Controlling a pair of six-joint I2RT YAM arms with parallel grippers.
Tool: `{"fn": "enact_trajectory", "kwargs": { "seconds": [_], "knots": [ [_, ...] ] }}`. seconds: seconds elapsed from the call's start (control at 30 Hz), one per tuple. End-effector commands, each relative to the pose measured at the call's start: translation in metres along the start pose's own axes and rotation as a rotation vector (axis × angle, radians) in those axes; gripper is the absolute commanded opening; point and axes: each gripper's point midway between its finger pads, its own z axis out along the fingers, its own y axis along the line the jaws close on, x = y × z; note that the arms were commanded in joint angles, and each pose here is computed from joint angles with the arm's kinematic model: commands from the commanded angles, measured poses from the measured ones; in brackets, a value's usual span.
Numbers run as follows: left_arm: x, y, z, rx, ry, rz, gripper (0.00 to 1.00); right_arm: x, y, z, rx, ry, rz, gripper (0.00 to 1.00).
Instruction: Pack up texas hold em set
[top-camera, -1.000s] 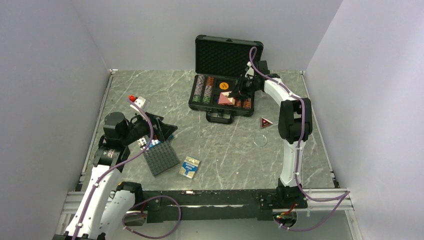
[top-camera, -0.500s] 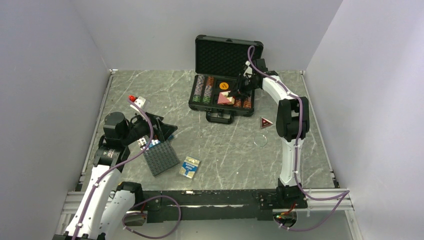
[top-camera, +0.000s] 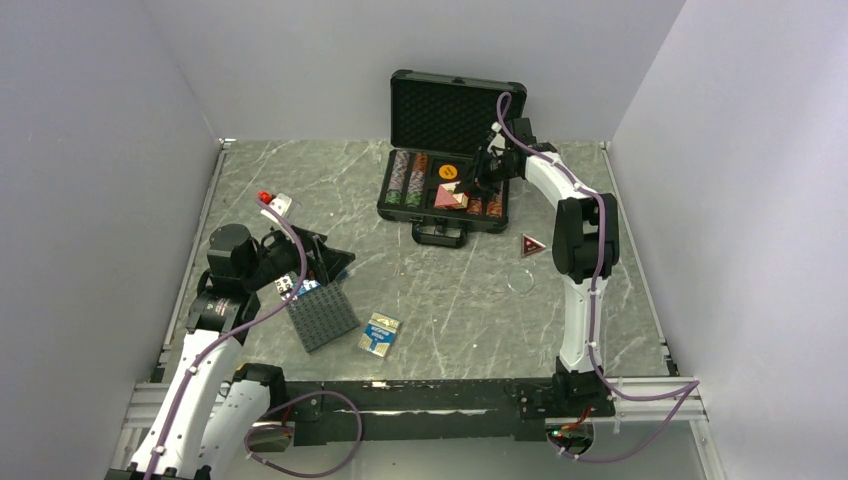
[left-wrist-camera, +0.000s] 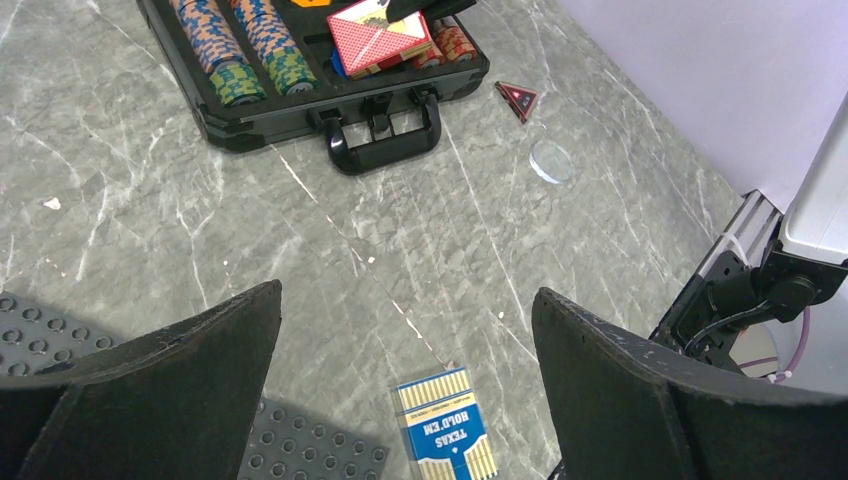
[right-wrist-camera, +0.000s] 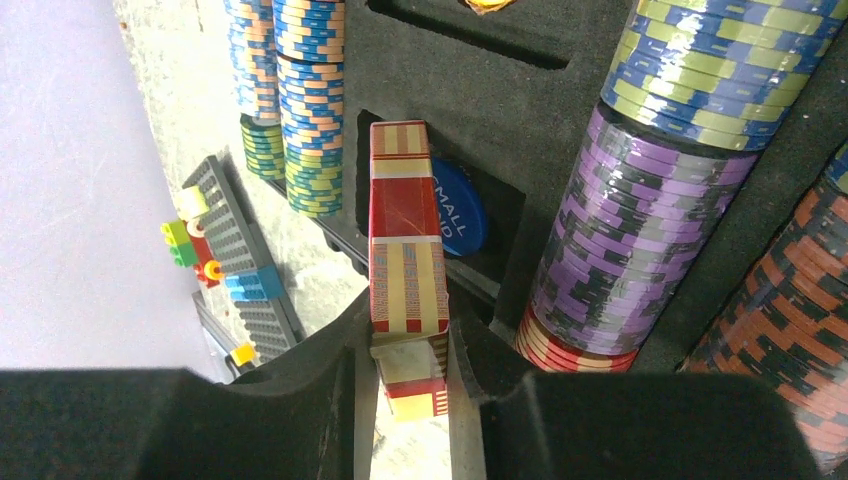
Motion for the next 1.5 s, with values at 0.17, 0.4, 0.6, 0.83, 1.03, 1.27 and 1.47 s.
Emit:
{"fn": "enact_trajectory", "kwargs": {
  "seconds": [0.17, 0.4, 0.6, 0.83, 1.03, 1.27, 1.47],
  "knots": [
    [-0.022, -0.006, -0.004, 0.005, -0.052, 0.054, 0.99, -0.016, 0.033, -0.02, -0.064, -0.059, -0.058, 0.0],
    [-0.022, -0.005, -0.004, 0.001, -0.05, 0.051, 0.99, -0.013, 0.04, -0.029, -0.068, -0.05, -0.083, 0.0],
    [-0.022, -0.005, -0.004, 0.001, -0.051, 0.052, 0.99, -0.019, 0.047, -0.042, -0.047, -0.083, -0.106, 0.0],
    [-0.022, -0.005, -0.004, -0.002, -0.051, 0.053, 0.99, -0.021, 0.053, -0.045, -0.064, -0.098, -0.104, 0.0],
    [-0.022, -0.004, -0.004, -0.005, -0.051, 0.054, 0.99, -0.015, 0.044, -0.032, -0.065, -0.066, -0.087, 0.0],
    [-0.022, -0.004, -0.004, -0.005, -0.05, 0.053, 0.99, -0.004, 0.044, -0.02, -0.075, -0.028, -0.088, 0.0],
    [-0.021, -0.004, -0.004, -0.006, -0.048, 0.051, 0.99, -0.002, 0.037, -0.012, -0.064, -0.021, -0.075, 0.0]
  ]
}}
